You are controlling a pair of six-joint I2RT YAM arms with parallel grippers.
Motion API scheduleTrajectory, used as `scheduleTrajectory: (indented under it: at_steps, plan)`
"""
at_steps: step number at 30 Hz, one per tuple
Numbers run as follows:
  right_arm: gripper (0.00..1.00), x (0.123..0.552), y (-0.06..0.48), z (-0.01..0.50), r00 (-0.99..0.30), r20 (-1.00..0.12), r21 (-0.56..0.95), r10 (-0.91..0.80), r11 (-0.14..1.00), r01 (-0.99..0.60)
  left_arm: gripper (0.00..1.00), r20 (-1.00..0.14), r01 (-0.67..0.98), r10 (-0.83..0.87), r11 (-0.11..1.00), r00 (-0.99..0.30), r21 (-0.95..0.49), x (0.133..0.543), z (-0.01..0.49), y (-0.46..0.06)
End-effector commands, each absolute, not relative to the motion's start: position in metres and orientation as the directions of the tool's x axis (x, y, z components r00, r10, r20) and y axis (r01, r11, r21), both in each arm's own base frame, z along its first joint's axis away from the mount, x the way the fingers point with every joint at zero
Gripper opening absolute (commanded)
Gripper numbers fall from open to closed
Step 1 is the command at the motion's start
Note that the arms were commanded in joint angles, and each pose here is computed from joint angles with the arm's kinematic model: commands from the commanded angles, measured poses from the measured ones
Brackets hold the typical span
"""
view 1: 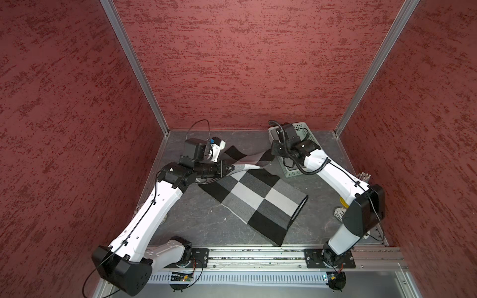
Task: Roll up the scarf and place it into the basket
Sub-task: Fold the scarf at the center of the board.
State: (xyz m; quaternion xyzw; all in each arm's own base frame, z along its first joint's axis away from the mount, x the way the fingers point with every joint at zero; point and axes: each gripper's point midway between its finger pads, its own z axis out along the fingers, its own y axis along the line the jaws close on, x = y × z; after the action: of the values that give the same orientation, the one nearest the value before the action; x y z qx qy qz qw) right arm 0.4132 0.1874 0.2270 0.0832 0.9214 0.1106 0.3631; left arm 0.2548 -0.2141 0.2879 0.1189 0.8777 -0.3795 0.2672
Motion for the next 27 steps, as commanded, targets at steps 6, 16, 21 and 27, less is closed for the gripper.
scheduleTrajectory:
  at_steps: [6,16,21,27]
  plan:
    - [0.00,0.351,0.132,0.216,-0.681,-0.658,0.249,0.321,0.946,0.206,0.00,-0.479,0.479,0.176,0.604,-0.860,-0.637,0.206,0.267,-0.277]
    - [0.00,0.308,0.095,0.173,-0.667,-0.642,0.233,0.379,0.925,0.301,0.00,-0.373,0.521,0.364,0.563,-0.853,-0.642,0.166,0.205,-0.336]
    - [0.00,0.301,0.077,0.161,-0.668,-0.635,0.179,0.388,0.915,0.361,0.00,-0.348,0.537,0.418,0.540,-0.839,-0.648,0.159,0.192,-0.349]
    - [0.00,0.279,0.064,0.127,-0.675,-0.591,0.163,0.442,0.885,0.437,0.00,-0.297,0.535,0.476,0.511,-0.828,-0.673,0.146,0.171,-0.358]
